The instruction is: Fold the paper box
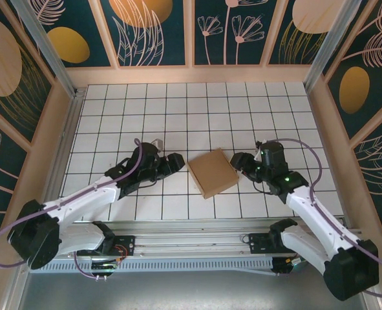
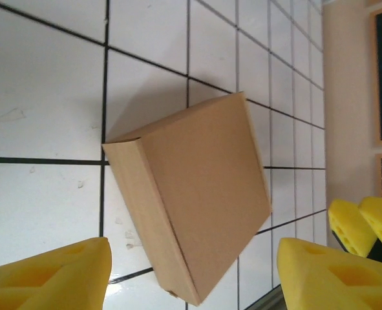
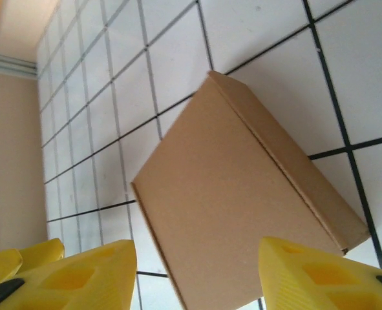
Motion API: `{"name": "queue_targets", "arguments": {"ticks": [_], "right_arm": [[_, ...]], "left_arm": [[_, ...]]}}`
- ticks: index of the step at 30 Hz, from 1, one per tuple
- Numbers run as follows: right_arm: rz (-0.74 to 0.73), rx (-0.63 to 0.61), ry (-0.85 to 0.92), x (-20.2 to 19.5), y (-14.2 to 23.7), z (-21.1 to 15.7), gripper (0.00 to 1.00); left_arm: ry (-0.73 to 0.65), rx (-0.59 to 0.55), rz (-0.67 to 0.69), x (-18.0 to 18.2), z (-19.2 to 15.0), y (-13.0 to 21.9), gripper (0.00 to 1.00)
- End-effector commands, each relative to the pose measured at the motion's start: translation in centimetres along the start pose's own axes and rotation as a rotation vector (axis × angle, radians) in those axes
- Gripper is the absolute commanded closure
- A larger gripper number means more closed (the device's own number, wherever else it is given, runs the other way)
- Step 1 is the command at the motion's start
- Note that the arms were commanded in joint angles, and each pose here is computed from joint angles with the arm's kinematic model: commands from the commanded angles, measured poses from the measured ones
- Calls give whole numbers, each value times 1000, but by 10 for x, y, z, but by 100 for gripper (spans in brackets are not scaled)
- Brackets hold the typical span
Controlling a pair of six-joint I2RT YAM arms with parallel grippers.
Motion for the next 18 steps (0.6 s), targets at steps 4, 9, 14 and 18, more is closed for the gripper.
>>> {"name": "queue_targets", "arguments": {"ticks": [4,9,14,18], "right_arm": [[-162,23,133,-22,-36,9,43],[-182,59,167,-34,-60,10,45],[-112,84,13,-40,-79,2,53],[-109,-1,-97,-46,-86,-4,56]], "left_arm": [[147,143,-21,27,-18,-45,27],[91,156,-53,22,-18,-62,28],[95,171,-51,17,-12,-83,43],[115,136,-17,15,-2,-104,54]]}}
Point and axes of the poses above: each hand's point on the last joint's axis, 136 mm out from that joint toward the fingers, its own y axis back along the fingers, its own x axis along the line the jaws close on, z = x × y, the point moved 10 cm from there along y, back along the fingers, and after that the axes turned 1 degree about -y, right-handed, at the moved point
